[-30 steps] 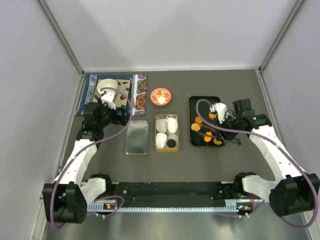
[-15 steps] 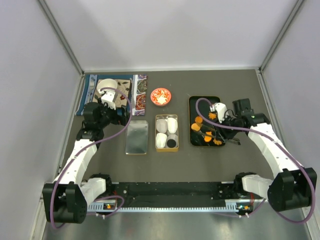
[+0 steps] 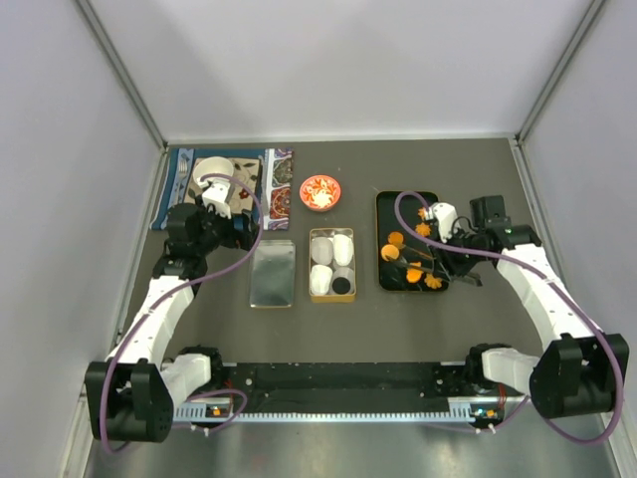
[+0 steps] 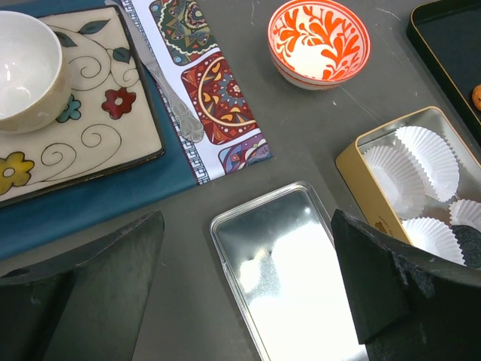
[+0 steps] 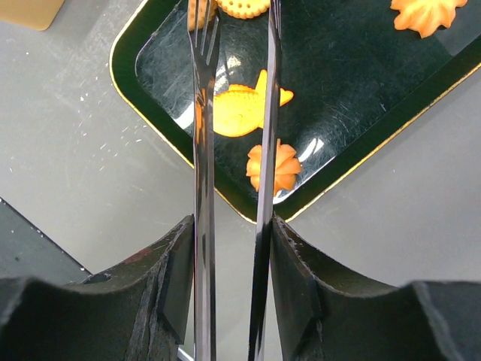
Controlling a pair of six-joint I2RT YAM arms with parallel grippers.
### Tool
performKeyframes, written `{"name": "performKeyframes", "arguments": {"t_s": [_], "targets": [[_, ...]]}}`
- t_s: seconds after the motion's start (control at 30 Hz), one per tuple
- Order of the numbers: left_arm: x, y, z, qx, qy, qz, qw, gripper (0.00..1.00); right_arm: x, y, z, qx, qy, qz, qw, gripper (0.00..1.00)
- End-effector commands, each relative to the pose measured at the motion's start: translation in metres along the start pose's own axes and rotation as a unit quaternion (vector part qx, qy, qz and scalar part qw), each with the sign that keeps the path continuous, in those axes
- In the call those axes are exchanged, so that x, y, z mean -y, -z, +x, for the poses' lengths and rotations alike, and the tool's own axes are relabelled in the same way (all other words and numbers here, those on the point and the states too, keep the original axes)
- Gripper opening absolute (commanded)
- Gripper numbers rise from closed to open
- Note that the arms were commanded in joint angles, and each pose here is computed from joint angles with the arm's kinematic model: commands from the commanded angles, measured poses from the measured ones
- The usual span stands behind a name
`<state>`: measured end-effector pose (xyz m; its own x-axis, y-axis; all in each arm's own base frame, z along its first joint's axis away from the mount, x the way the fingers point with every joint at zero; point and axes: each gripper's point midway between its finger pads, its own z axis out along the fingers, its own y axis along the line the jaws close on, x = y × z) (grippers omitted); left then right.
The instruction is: Pack the cookies
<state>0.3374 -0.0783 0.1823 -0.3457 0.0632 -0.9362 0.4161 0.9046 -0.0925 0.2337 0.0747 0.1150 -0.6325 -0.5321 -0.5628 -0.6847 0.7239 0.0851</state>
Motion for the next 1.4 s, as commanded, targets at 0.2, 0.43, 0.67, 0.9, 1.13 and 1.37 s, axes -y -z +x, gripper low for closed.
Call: {"name": "performKeyframes", "arguments": {"t_s": [0.2,0.43,0.67,0.9,1.13,1.37], "targets": [[0.000,-0.001,-0.013,0.021,-0.016,0.003,1.000,0.99,0.006,-0.012,-0.007,0.008,0.009,-0.018,1.000,0.46],[-0.001,-0.002,-0.012,0.019,-0.017,0.001,1.000,0.99,0.009,-0.015,-0.010,0.007,0.006,-0.020,1.000,0.46],[-0.002,-0.003,-0.012,0.018,-0.016,-0.001,1.000,0.99,0.013,-0.019,-0.015,0.003,0.005,-0.023,1.000,0.46],[-0.002,-0.004,-0.013,0.019,-0.017,-0.001,1.000,0.99,0.017,-0.024,-0.018,-0.001,0.003,-0.031,1.000,0.42],[-0.003,-0.004,-0.012,0.018,-0.018,-0.002,1.000,0.99,0.019,-0.024,-0.021,-0.002,0.005,-0.027,1.000,0.37],[-0.002,-0.003,-0.013,0.020,-0.018,-0.002,1.000,0.99,0.020,-0.015,-0.026,0.007,0.008,-0.016,1.000,0.27]]}}
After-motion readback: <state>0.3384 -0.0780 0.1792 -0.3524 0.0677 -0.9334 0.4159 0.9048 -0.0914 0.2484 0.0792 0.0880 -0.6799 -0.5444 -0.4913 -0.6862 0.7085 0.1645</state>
